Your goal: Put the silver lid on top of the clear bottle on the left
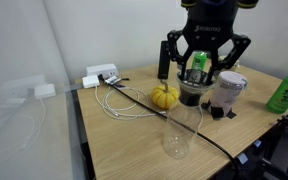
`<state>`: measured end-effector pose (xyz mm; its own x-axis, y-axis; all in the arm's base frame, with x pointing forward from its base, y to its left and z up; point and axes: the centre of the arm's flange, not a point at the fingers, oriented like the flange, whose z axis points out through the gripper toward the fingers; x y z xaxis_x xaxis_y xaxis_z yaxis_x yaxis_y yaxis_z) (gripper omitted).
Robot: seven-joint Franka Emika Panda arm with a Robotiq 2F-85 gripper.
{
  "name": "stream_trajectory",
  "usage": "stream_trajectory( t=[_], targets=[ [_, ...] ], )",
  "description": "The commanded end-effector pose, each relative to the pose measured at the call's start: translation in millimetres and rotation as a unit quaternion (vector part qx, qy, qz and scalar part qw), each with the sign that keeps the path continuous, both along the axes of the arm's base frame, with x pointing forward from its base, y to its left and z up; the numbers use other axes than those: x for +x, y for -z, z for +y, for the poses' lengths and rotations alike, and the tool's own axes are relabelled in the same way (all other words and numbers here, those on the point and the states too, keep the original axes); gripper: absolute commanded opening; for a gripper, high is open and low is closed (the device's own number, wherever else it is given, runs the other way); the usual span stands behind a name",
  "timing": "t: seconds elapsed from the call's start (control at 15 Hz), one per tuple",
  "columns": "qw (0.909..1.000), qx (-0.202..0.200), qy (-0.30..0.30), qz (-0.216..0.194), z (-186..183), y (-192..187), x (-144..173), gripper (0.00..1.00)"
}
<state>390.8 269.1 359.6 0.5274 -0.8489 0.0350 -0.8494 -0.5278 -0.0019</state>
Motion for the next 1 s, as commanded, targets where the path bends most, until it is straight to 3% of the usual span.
stream_trajectory(
  t=[0.0, 0.4, 0.6, 0.93],
  targets=[
    [1.0, 0.005, 0.002, -0.003, -2.1, -1.2, 3.5, 0.86],
    [0.9999, 0.007, 0.0, -0.016, -0.3, -14.7, 10.3, 0.89],
    [0.9995, 0.015, 0.002, -0.029, 0.7, -29.3, 15.9, 1.0],
    [0.9984, 0.024, 0.011, -0.051, -5.1, -53.4, 20.1, 1.0]
  ],
)
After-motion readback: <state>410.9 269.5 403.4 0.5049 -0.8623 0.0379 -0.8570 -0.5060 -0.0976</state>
